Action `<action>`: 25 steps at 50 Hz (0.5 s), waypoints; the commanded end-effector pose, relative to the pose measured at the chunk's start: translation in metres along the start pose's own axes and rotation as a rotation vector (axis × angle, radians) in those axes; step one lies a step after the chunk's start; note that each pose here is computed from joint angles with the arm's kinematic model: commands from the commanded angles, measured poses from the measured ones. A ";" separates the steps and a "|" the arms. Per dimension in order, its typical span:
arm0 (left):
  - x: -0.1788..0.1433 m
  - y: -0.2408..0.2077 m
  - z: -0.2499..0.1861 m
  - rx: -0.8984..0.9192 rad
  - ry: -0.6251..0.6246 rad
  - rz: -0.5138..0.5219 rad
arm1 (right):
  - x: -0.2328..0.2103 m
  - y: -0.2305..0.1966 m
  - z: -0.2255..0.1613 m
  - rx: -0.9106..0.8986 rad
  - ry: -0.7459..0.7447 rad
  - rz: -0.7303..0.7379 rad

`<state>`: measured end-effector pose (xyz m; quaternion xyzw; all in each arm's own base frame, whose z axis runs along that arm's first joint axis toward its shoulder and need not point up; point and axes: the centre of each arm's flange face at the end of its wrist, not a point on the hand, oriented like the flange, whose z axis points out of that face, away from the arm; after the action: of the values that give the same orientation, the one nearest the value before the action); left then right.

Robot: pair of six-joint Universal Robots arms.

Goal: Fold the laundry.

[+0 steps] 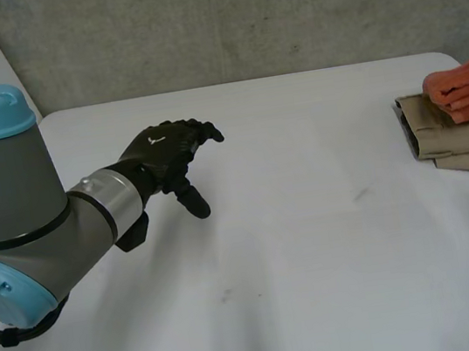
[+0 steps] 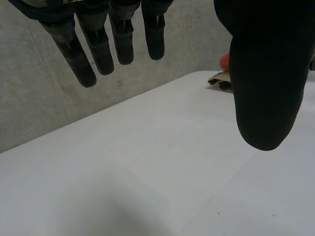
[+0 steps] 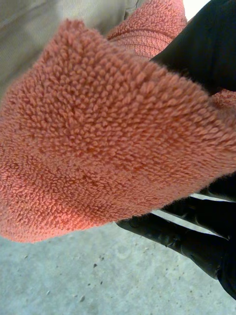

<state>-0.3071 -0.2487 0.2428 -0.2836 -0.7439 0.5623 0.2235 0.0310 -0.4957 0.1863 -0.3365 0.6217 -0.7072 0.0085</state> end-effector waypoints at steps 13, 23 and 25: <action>0.000 0.006 0.000 -0.013 0.001 -0.004 | -0.003 0.031 -0.032 -0.172 0.049 0.069; -0.001 -0.004 -0.007 0.013 -0.011 0.004 | 0.052 -0.049 -0.049 -0.307 0.361 -0.223; -0.003 -0.012 -0.013 0.039 -0.025 0.009 | 0.061 -0.073 -0.048 -0.327 0.479 -0.262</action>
<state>-0.3041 -0.2464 0.2425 -0.2821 -0.7446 0.5630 0.2213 -0.0044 -0.4672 0.2218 -0.2918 0.6800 -0.6565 -0.1463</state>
